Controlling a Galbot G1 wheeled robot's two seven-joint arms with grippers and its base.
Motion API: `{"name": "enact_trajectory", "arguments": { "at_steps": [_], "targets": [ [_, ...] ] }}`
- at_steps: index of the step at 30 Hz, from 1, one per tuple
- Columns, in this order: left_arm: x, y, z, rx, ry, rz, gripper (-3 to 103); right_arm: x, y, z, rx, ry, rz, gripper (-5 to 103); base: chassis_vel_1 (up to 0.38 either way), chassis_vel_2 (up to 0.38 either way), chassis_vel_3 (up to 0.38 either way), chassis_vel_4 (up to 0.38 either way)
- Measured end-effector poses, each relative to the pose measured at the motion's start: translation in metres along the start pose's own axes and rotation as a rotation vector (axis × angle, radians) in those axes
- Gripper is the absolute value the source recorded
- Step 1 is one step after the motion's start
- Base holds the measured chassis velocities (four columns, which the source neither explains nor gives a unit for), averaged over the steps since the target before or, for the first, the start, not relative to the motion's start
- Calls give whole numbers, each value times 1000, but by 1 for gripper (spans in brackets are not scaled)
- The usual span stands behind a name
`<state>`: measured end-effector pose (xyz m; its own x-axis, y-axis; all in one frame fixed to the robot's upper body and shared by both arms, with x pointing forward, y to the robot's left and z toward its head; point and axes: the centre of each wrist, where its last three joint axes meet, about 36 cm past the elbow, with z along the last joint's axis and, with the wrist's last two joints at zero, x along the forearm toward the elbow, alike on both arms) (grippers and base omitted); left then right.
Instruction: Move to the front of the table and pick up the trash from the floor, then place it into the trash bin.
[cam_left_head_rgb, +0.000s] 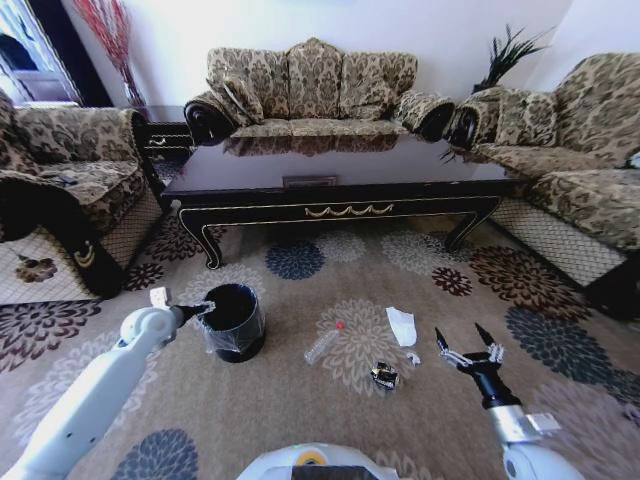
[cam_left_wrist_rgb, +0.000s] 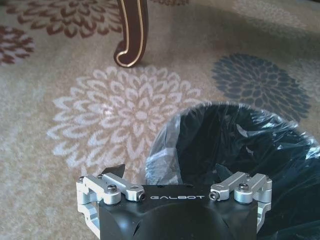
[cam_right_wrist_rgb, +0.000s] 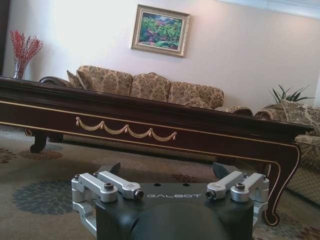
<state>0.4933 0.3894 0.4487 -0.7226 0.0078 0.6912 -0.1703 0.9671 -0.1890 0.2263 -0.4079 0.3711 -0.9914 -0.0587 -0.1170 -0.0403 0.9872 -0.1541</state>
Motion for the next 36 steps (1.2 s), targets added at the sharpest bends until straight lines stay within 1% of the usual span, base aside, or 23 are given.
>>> {"name": "enact_trajectory", "arguments": {
  "at_steps": [1, 4, 6, 7, 10, 11, 14, 16, 19, 20, 22, 23, 26, 28, 29, 30, 31, 36],
  "targets": [
    [-3, 0, 1, 4, 6, -1, 101, 0, -1, 0, 0, 2, 3, 100, 0, 0, 0, 0],
    [-8, 0, 2, 12, 16, -1, 99, 0, -2, 2, 1, 5, 6, 100, 0, 0, 0, 0],
    [-10, 2, 4, 15, 25, -7, 90, -2, -2, 2, -1, 4, 13, 100, 0, 0, 0, 0],
    [-10, 2, 4, 15, 25, -7, 90, -2, -2, 2, -1, 4, 13, 100, 0, 0, 0, 0],
    [-12, 4, 7, 22, 30, -11, 74, -6, 0, 4, -7, 6, 14, 100, 0, 0, 0, 0],
    [-12, 4, 7, 22, 30, -11, 74, -6, 0, 4, -7, 6, 14, 100, 0, 0, 0, 0],
    [-10, 2, 10, 19, 30, -11, 57, -8, 1, 7, -9, 9, 13, 100, 0, 0, 0, 0],
    [-9, 1, 11, 17, 30, -13, 57, -9, 1, 7, -9, 9, 13, 100, 0, 0, 0, 0],
    [-5, 2, 14, 11, 30, -18, 42, -11, 2, 7, -10, 6, 14, 100, 0, 0, 0, 0],
    [-5, 2, 14, 11, 30, -18, 42, -11, 2, 7, -10, 6, 14, 100, 0, 0, 0, 0],
    [-2, 3, 15, 6, 30, -21, 30, -12, 2, 7, -9, 6, 14, 100, 0, 0, 0, 0],
    [-2, 3, 15, 6, 30, -21, 30, -12, 2, 7, -9, 6, 14, 100, 0, 0, 0, 0],
    [2, 3, 16, 5, 26, -17, 15, -12, 0, 6, -4, 5, 15, 100, 0, 0, 0, 0],
    [3, 3, 16, 5, 25, -17, 15, -12, 0, 6, -3, 5, 16, 100, 0, 0, 0, 0],
    [6, 1, 19, 3, 31, -11, 7, -12, -1, 5, -1, 5, 17, 100, 0, 0, 0, 0],
    [7, 0, 20, 3, 31, -7, 7, -13, -1, 5, 0, 4, 18, 100, 0, 0, 0, 0],
    [10, 0, 21, 3, 29, 0, 4, -13, -1, 5, 2, 4, 19, 100, 0, 0, 0, 0],
    [17, 2, 23, 5, 19, -10, 2, -13, -2, 5, 11, 11, 21, 100, 0, 0, 0, 0]
  ]
}}
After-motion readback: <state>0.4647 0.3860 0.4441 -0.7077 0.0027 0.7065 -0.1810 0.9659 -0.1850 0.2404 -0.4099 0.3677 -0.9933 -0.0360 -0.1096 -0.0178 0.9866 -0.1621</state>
